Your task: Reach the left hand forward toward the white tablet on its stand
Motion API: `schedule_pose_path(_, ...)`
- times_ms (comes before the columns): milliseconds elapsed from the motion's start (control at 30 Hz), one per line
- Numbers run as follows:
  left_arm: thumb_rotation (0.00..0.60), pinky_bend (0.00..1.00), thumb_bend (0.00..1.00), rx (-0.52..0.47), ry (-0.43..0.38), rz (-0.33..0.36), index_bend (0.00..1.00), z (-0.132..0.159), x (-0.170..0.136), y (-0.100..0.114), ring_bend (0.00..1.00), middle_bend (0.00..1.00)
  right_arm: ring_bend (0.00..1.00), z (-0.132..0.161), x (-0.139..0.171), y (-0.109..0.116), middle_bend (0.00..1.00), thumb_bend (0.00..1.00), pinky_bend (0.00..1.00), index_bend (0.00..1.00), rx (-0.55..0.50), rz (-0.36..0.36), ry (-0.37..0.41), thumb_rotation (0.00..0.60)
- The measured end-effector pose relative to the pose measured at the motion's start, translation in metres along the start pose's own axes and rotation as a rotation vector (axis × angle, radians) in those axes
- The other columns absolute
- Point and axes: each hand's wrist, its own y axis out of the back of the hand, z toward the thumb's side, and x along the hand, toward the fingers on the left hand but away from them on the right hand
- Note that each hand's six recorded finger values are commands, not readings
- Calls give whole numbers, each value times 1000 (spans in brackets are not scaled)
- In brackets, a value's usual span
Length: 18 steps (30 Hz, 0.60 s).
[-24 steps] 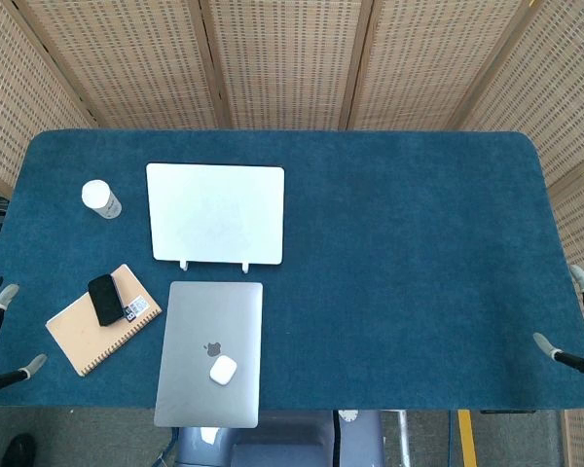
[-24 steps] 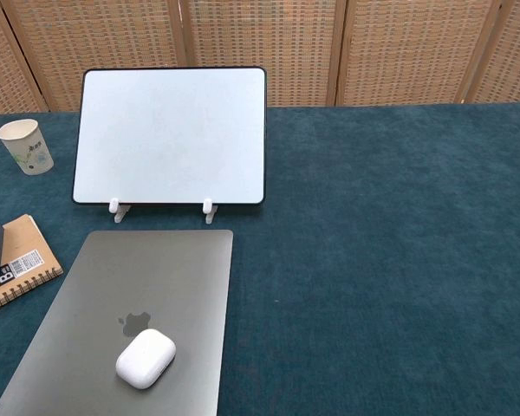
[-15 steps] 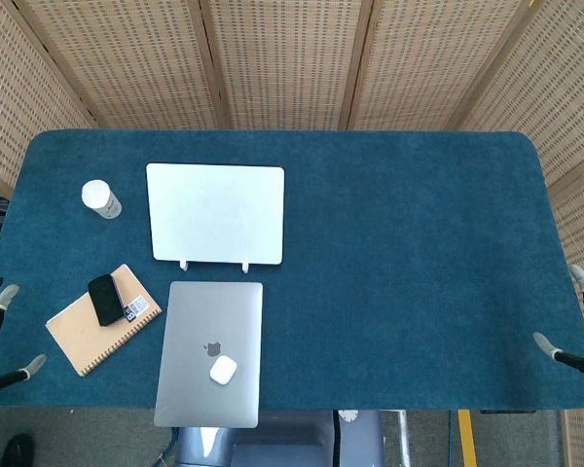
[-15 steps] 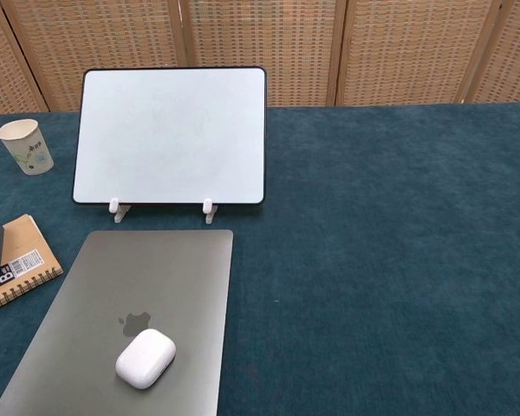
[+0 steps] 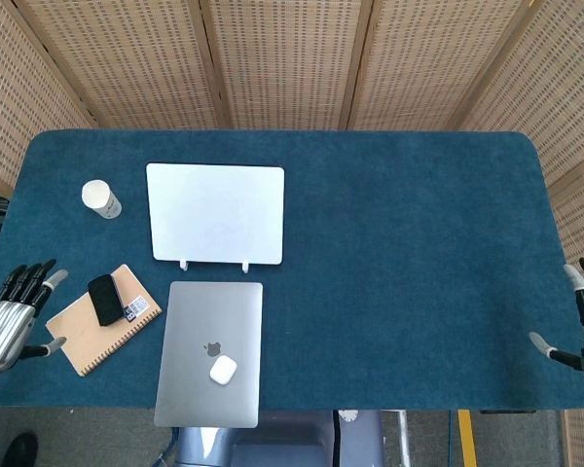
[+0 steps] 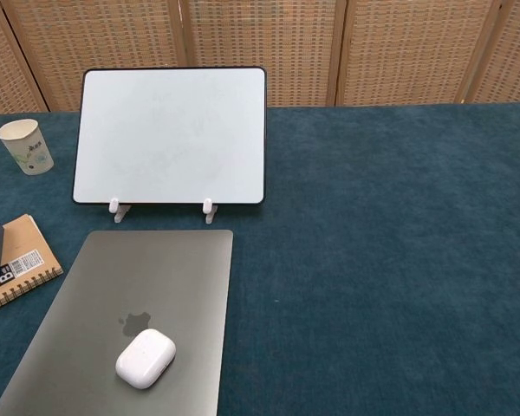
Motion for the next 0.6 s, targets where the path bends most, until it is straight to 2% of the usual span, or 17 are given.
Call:
schedule_pose_path(200,600,0,30,177,-95,-35,119,-17,30,-25,0,0,0,0,-2,-4,0,0,0,0,14,8,-6,600)
schedule_pose_path(400,600,0,70,235,-153,-91,137,-15,55,-57,0,0,0,0,-3,-7,0,0,0,0,22,14,-13,600)
schedule_pose_path(600,600,0,96,249,-190,-125,142,-5,75,-79,0,0,0,0,-5,-9,0,0,0,0,25,19,-17,600)
